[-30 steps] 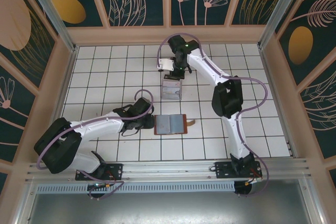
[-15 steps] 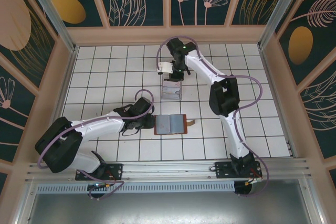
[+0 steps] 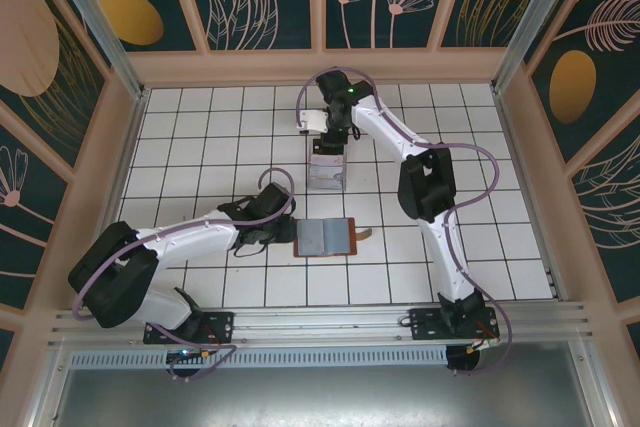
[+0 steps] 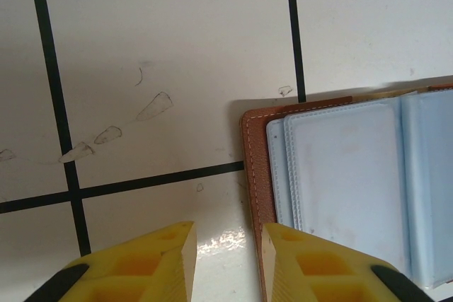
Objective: Take the credit cards out of the card holder
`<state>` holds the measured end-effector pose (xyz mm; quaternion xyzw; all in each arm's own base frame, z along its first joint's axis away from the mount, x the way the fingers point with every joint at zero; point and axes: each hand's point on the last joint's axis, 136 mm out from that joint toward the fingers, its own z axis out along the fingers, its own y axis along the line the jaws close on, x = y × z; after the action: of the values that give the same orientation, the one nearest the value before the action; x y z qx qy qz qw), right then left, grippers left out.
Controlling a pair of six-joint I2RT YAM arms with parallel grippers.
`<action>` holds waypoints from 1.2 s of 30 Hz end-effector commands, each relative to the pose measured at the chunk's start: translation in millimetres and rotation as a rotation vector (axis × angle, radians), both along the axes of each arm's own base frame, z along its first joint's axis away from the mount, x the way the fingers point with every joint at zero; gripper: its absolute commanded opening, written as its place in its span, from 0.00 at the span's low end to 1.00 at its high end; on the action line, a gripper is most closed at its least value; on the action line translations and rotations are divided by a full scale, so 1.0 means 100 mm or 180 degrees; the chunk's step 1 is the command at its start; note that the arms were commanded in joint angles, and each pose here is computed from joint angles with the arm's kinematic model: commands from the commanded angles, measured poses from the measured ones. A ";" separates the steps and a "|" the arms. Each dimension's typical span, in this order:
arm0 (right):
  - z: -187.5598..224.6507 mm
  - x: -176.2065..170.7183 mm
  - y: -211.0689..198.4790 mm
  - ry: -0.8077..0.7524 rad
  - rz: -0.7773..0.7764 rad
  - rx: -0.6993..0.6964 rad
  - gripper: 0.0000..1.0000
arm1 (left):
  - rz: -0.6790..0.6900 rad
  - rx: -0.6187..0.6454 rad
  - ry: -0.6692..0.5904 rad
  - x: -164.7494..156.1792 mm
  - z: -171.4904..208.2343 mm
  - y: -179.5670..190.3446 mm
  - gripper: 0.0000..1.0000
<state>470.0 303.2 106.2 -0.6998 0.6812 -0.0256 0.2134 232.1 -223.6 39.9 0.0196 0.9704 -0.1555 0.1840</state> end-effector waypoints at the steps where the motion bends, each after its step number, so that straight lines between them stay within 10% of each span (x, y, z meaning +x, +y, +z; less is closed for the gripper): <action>1: 0.22 0.15 0.01 -0.0276 -0.0078 0.0087 0.21 | -0.0040 0.0055 0.0013 0.01 0.02 -0.01 0.32; 23: 0.18 0.23 0.00 -0.0431 -0.0221 0.0161 0.22 | -0.0018 0.0037 0.0006 0.00 0.03 -0.01 0.32; 36: 0.85 0.15 0.14 -0.0195 -0.1351 0.1339 0.22 | -0.0077 -0.0125 0.0015 0.01 0.00 -0.12 0.32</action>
<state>492.0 314.1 155.6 -0.5682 0.7555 -0.0089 0.3260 232.3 -228.3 40.3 0.0217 0.9692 -0.1651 0.1812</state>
